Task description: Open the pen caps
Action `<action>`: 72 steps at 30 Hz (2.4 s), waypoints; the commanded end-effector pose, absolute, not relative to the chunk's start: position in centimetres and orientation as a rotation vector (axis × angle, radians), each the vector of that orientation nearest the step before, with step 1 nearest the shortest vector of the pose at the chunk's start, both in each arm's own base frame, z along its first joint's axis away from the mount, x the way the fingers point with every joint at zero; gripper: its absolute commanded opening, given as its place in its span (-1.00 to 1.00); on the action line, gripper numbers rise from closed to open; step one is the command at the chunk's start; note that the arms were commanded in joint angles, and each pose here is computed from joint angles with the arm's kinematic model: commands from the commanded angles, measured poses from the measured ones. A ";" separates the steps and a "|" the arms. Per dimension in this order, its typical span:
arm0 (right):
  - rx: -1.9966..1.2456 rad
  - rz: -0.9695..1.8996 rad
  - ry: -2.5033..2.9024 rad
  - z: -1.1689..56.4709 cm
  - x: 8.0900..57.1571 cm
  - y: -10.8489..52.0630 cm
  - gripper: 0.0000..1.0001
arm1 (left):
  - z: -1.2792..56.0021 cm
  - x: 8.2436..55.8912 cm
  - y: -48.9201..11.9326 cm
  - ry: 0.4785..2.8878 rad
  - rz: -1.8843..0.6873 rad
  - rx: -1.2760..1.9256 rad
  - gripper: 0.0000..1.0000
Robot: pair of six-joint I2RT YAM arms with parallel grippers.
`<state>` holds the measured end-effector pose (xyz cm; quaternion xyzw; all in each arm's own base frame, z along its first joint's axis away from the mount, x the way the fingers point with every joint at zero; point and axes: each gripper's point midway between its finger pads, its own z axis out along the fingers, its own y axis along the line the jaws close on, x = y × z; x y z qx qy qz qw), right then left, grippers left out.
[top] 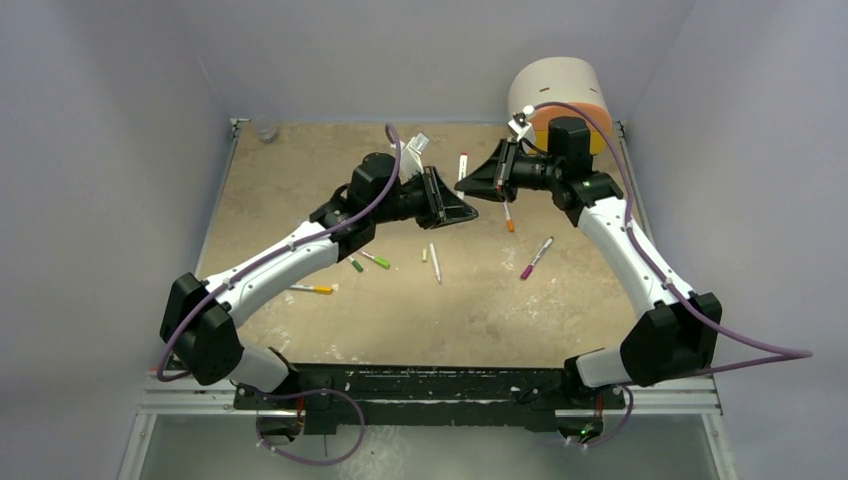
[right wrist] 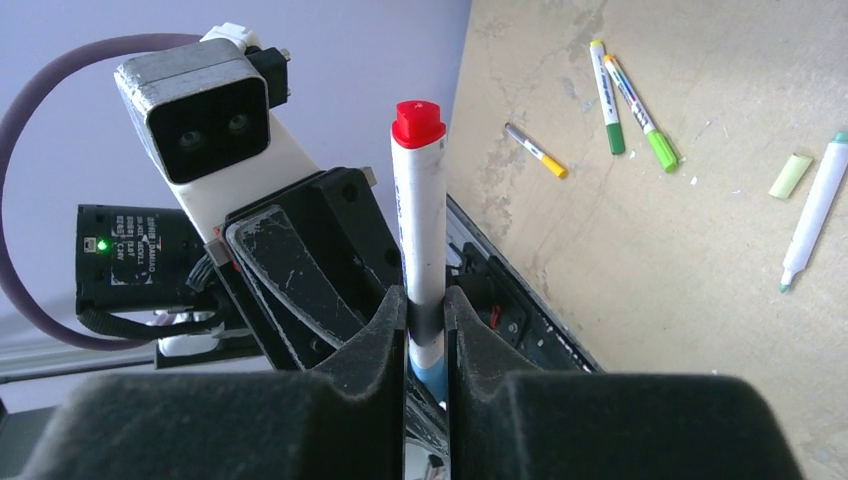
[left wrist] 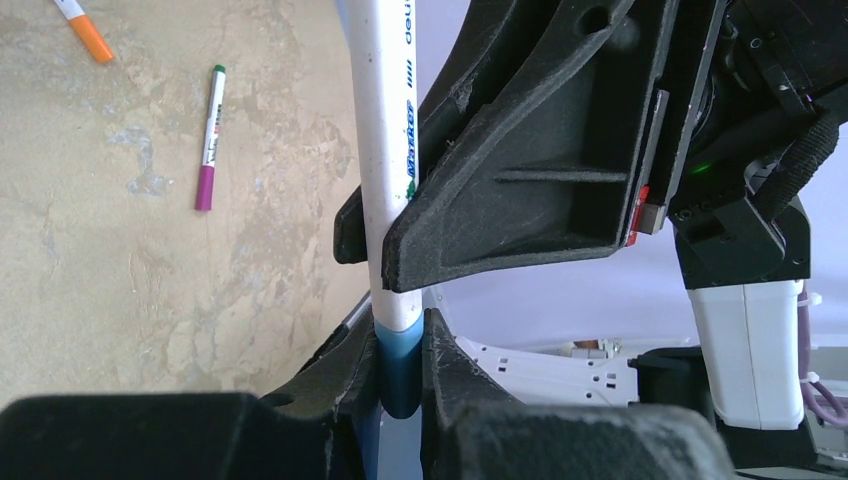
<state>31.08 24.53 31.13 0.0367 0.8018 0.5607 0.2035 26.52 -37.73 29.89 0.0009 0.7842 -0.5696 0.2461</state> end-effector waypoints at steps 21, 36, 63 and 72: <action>0.198 1.433 2.087 35.9 41.9 19.8 -1.00 | 29.0 13.3 -33.8 2.373 -1.570 0.214 -1.00; -0.090 0.851 2.510 23.3 36.2 20.6 -1.00 | 22.7 19.8 -25.7 2.499 -0.689 -0.126 -1.00; -0.342 0.539 2.809 7.4 30.8 26.0 -1.00 | 19.2 24.2 -23.3 2.567 -0.567 -0.244 -1.00; -0.337 0.496 2.861 5.0 30.1 26.4 -0.95 | 19.0 24.0 -23.0 2.565 -0.572 -0.241 -1.00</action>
